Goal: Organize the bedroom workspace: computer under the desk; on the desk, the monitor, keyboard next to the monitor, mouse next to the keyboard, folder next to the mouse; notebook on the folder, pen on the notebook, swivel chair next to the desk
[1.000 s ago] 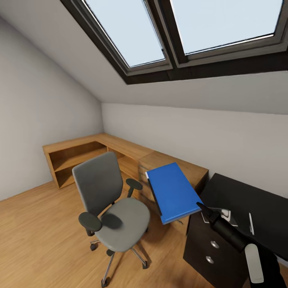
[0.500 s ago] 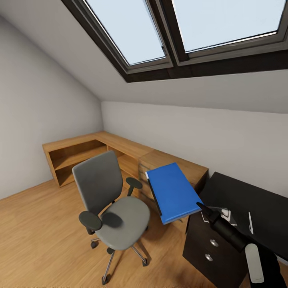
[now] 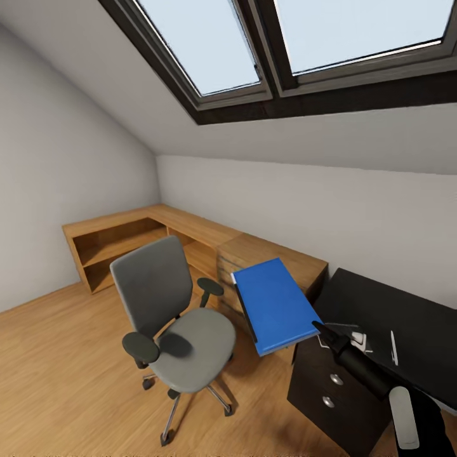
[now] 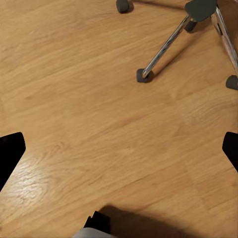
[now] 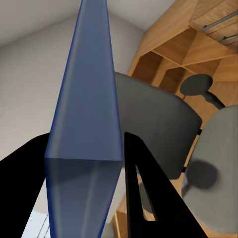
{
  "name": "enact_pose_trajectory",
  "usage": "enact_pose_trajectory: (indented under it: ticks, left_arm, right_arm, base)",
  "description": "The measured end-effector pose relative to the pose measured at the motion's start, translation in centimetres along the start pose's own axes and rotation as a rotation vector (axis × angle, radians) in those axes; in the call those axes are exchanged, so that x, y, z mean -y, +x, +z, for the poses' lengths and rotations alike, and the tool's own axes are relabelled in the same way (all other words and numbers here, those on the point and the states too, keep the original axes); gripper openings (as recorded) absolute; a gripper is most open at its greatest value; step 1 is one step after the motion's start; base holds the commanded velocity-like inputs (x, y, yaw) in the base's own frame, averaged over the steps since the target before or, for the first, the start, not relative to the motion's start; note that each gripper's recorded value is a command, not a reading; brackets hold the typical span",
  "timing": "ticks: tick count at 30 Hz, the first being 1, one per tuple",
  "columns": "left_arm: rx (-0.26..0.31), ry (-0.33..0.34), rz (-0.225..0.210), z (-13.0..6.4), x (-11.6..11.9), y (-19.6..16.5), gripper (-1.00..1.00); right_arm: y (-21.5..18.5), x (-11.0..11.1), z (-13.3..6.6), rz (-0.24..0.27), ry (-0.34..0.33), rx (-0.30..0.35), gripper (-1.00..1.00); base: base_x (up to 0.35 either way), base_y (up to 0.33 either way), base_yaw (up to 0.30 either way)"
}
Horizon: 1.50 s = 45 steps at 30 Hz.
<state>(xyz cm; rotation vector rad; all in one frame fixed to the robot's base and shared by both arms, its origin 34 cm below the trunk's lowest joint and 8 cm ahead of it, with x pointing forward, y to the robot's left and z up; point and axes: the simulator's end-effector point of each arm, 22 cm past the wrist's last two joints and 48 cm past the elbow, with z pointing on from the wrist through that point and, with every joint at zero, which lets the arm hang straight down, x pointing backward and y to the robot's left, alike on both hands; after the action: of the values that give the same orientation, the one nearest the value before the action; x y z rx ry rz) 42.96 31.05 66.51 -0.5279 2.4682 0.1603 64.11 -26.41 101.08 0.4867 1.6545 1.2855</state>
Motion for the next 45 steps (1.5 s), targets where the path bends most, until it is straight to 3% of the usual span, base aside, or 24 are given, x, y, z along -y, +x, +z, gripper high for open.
enact_pose_trajectory:
  ticks: [11,39,45]
  left_arm:
    - [-0.003,-0.001,0.001,0.0,0.0,0.1,1.00]
    - [-0.050,-0.008,0.011,0.2,-0.3,2.3,1.00]
    - [-0.052,-0.008,0.011,0.2,-0.2,2.4,1.00]
  right_arm:
    - [0.0,0.2,0.0,-0.003,0.003,0.004,-1.00]
    - [0.0,1.3,-0.2,0.005,0.023,0.004,-1.00]
    - [0.0,1.6,-0.3,0.005,0.030,0.001,-1.00]
  base:
    - [0.000,0.000,-0.073]
    - [-0.001,0.000,-0.244]
    - [-0.207,0.008,-0.254]
